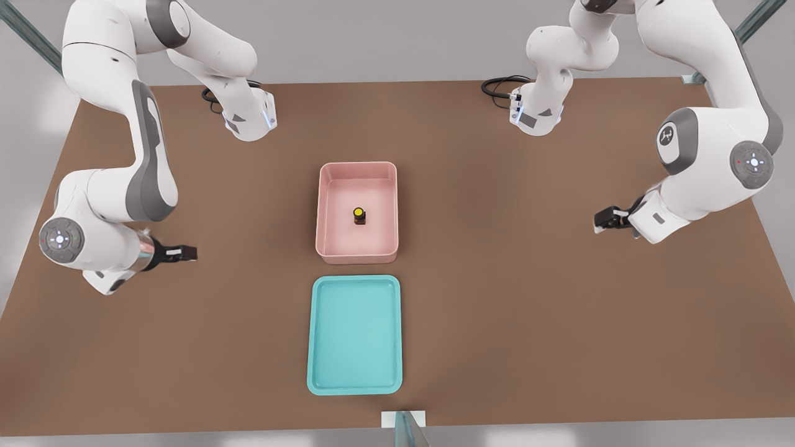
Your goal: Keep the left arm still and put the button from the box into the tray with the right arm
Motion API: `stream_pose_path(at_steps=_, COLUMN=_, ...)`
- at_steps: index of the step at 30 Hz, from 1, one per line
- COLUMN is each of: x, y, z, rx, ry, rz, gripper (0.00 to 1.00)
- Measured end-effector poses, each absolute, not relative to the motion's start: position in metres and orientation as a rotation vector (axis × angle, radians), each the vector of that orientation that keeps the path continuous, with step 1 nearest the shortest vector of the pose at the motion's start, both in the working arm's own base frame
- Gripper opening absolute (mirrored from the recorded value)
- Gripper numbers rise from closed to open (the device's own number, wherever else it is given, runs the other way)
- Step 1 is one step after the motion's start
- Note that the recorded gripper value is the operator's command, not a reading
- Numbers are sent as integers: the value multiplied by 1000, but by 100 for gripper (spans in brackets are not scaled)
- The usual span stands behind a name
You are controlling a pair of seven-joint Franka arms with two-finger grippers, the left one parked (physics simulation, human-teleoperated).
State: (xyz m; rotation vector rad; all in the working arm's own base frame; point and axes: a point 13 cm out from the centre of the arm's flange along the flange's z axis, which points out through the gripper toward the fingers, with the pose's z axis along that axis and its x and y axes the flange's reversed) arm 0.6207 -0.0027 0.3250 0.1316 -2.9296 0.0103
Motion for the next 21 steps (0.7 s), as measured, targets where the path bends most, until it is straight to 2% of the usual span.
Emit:
stream_pose_path(at_steps=3, x=628, y=6, z=323, rx=149, ry=-2953, rz=7, gripper=100)
stream_pose_path(at_steps=8, x=625, y=107, z=317, rx=271, ry=-2961, rz=18, gripper=100)
stream_pose_path(at_steps=11, x=614, y=151, z=304, rx=242, ry=-2951, rz=-13, gripper=100)
stream_pose_path(at_steps=18, x=487, y=253, z=231, rx=204, ry=-2922, rz=37, gripper=100)
stream_pose_path(at_steps=21, x=452, y=295, z=200, rx=175, ry=-2946, rz=43, gripper=100)
